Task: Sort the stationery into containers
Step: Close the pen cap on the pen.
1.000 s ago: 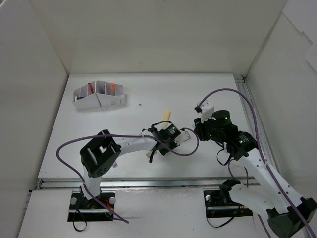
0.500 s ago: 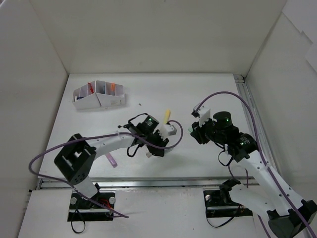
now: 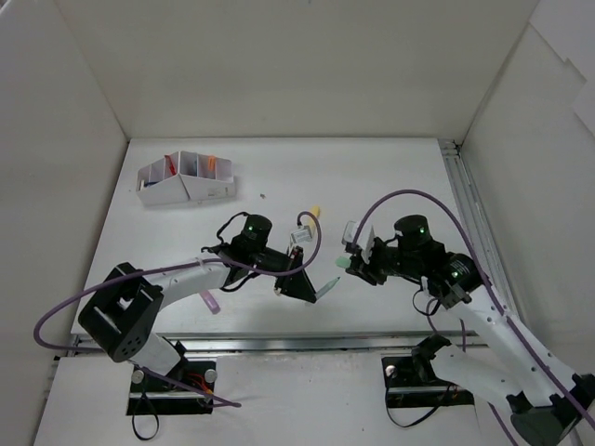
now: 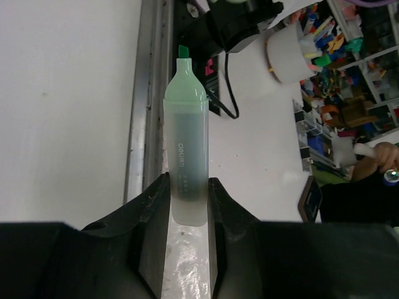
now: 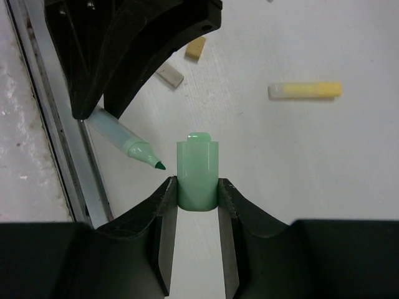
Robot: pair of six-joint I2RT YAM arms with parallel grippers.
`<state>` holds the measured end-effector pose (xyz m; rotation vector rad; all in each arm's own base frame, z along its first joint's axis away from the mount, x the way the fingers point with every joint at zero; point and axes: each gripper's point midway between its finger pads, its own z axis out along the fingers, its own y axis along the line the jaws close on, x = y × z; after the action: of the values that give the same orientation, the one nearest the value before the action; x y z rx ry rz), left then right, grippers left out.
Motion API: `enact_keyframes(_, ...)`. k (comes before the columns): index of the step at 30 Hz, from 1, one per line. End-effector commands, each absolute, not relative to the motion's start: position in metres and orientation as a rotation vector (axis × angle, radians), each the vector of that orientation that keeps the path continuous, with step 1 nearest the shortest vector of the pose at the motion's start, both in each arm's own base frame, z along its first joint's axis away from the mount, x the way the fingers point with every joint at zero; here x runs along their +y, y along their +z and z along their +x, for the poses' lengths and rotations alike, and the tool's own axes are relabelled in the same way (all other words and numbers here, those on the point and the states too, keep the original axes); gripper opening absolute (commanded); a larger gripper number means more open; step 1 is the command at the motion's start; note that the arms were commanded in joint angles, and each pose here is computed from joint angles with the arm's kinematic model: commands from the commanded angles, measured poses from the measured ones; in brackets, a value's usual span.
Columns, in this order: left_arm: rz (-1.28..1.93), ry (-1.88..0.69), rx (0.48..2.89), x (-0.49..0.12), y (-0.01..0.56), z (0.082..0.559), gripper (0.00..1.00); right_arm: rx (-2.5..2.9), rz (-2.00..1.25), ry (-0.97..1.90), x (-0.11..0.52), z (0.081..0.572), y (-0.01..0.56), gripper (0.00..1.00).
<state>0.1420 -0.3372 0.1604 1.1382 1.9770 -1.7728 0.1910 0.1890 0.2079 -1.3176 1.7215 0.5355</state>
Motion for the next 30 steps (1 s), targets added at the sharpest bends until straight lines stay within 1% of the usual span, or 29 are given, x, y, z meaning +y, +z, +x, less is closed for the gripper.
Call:
enact_keyframes(1, 1.230, -1.883, 1.698, -0.336, 0.220, 0.131, 0.00, 1.686, -1.463, 0.424, 0.197, 0.205, 0.210, 0.00)
enact_keyframes(5, 1.220, -1.772, 1.693, -0.328, 0.230, 0.128, 0.00, 1.674, -1.611, 0.419, 0.199, 0.195, 0.203, 0.00)
enact_keyframes(9, 1.211, -1.776, 1.735, -0.319, 0.224, 0.118, 0.00, 1.641, -1.816, 0.413, 0.187, 0.179, 0.193, 0.00)
enact_keyframes(11, 1.200, -1.786, 1.762, -0.318, 0.219, 0.117, 0.00, 1.623, -1.837, 0.389, 0.188, 0.185, 0.206, 0.00)
enact_keyframes(12, 1.196, -1.790, 1.777, -0.317, 0.215, 0.116, 0.00, 1.667, -1.881, 0.381, 0.185, 0.186, 0.200, 0.00)
enact_keyframes(13, 1.195, -1.784, 1.779, -0.318, 0.214, 0.117, 0.00, 1.645, -1.891, 0.376, 0.188, 0.190, 0.214, 0.00)
enact_keyframes(14, 1.193, -1.781, 1.788, -0.318, 0.212, 0.117, 0.00, 1.674, -1.914, 0.394, 0.191, 0.193, 0.212, 0.00)
enact_keyframes(15, 1.194, -1.771, 1.790, -0.318, 0.212, 0.118, 0.00, 1.744, -1.924, 0.436, 0.188, 0.186, 0.211, 0.00)
enact_keyframes(16, 1.198, -1.753, 1.797, -0.317, 0.210, 0.118, 0.00, 1.734, -1.914, 0.462, 0.193, 0.187, 0.229, 0.00)
enact_keyframes(17, 1.186, -1.697, 1.836, -0.315, 0.202, 0.123, 0.00, 1.764, -1.924, 0.505, 0.194, 0.185, 0.232, 0.00)
enact_keyframes(18, 1.185, -1.679, 1.837, -0.315, 0.200, 0.124, 0.00, 1.862, -1.976, 0.614, 0.190, 0.170, 0.224, 0.00)
enact_keyframes(19, 1.194, -1.676, 1.834, -0.315, 0.199, 0.120, 0.00, 1.849, -1.985, 0.643, 0.193, 0.170, 0.237, 0.00)
enact_keyframes(20, 1.193, -1.667, 1.819, -0.315, 0.199, 0.121, 0.00, 1.905, -1.995, 0.727, 0.199, 0.166, 0.232, 0.00)
enact_keyframes(22, 1.192, -1.628, 1.798, -0.313, 0.202, 0.123, 0.00, 1.938, -2.018, 0.778, 0.202, 0.163, 0.238, 0.00)
enact_keyframes(23, 1.176, -1.579, 1.825, -0.313, 0.197, 0.125, 0.00, 1.977, -2.033, 0.804, 0.202, 0.161, 0.237, 0.00)
enact_keyframes(24, 1.180, -1.547, 1.829, -0.313, 0.193, 0.124, 0.00, 2.138, -2.017, 0.842, 0.200, 0.158, 0.229, 0.00)
enact_keyframes(26, 1.145, -1.487, 1.832, -0.310, 0.191, 0.129, 0.00, 2.279, -1.934, 0.801, 0.201, 0.164, 0.227, 0.00)
enact_keyframes(28, 1.139, -1.456, 1.813, -0.306, 0.193, 0.129, 0.00, 2.263, -1.925, 0.841, 0.208, 0.159, 0.226, 0.00)
enact_keyframes(30, 1.103, -1.344, 1.871, -0.302, 0.187, 0.136, 0.00, 2.286, -1.855, 0.886, 0.211, 0.155, 0.232, 0.00)
